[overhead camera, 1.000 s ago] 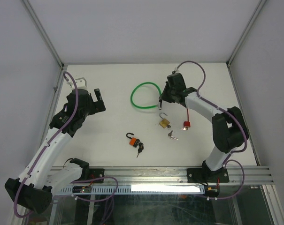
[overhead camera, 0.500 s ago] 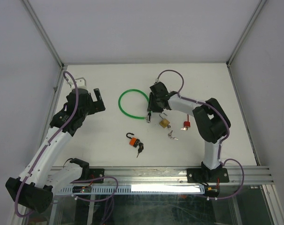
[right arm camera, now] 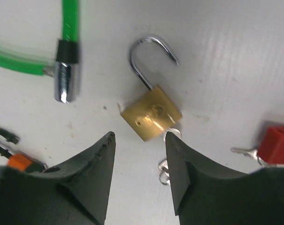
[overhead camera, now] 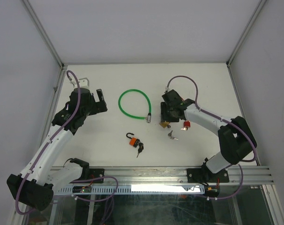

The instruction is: Unlock with the key

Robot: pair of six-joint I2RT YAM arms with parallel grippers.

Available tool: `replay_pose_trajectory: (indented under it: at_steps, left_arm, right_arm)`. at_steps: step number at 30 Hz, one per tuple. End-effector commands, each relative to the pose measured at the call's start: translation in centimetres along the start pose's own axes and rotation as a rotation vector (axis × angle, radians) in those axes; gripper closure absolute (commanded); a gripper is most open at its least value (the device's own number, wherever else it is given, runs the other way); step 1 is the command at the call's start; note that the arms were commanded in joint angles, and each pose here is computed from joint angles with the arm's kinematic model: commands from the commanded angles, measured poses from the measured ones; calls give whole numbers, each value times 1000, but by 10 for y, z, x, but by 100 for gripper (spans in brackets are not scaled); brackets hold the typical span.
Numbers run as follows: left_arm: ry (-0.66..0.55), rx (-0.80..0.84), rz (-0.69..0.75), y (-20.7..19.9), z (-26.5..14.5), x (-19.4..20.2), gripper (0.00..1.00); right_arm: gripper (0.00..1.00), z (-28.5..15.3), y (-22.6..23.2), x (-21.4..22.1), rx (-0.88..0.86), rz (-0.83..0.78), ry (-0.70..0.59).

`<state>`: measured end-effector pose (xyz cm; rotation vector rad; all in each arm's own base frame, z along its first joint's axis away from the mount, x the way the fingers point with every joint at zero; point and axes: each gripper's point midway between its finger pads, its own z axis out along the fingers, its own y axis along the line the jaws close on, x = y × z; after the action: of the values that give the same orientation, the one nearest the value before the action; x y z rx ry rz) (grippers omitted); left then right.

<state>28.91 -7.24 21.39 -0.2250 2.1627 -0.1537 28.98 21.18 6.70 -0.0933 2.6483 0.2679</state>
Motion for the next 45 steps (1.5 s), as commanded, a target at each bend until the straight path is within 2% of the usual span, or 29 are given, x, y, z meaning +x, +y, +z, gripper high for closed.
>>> replay_pose_trajectory:
  at_steps: [1,5,13,20,29,37,45]
  left_arm:
    - [-40,44,7,-7,3,-9,1]
    - [-22,53,12,-9,7,-6,1]
    - [-3,33,18,-7,13,-1,1]
    - [17,39,24,-9,17,2,1]
    - [23,41,26,-9,18,4,1]
    - [35,83,12,-17,16,4,1]
    - [91,251,-23,-48,7,12,1]
  right_arm:
    - [51,-19,-27,31,64,-15,36]
    - [51,-16,-37,51,81,-20,78]
    - [55,2,-40,66,93,1,122]
    - [56,3,-31,83,45,11,177]
    - [58,3,-43,108,143,6,241]
    - [77,7,-24,108,135,-58,228]
    - [99,-3,20,99,-14,-146,163]
